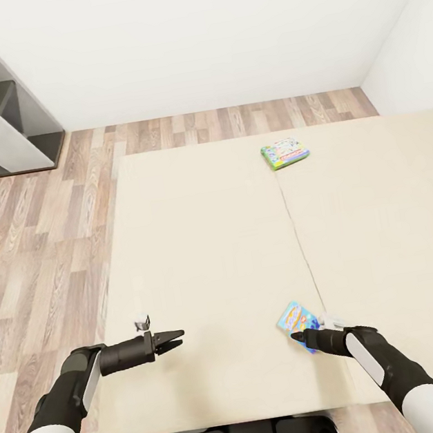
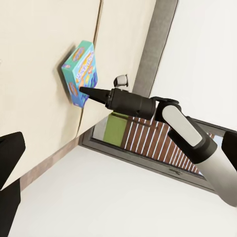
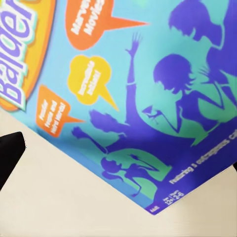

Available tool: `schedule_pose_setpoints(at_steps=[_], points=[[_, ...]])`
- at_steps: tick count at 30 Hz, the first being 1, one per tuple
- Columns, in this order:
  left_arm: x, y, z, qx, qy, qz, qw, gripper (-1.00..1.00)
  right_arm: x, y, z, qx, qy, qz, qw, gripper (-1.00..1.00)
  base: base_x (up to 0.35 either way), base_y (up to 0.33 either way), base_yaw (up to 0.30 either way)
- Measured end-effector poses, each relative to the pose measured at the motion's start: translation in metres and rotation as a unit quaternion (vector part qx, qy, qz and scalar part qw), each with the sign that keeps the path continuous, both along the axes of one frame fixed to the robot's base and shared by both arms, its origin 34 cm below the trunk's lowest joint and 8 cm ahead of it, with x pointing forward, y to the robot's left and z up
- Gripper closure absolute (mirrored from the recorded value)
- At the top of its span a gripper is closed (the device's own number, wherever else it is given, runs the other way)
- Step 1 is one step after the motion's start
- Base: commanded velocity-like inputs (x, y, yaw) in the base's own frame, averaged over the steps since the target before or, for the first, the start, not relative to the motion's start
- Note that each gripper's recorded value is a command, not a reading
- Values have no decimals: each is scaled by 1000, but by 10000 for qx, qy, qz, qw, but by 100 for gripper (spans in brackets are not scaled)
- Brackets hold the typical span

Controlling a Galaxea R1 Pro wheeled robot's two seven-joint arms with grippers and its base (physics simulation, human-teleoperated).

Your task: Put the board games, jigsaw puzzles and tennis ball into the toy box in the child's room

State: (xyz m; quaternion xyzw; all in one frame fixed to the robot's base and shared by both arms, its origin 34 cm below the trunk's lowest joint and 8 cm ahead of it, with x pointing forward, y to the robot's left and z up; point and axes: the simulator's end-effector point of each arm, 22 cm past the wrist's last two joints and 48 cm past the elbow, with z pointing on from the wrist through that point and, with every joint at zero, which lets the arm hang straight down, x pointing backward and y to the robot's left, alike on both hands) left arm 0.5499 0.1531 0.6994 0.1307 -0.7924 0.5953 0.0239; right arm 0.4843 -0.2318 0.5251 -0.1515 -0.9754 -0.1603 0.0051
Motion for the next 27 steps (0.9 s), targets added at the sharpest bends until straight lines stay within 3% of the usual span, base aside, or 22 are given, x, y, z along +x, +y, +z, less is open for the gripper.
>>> schedule_pose_setpoints(at_steps=[27], points=[[0, 0, 0, -3, 2, 4, 10000, -100, 0, 0, 0, -3, -2, 1, 10000, -100, 0, 14, 0]])
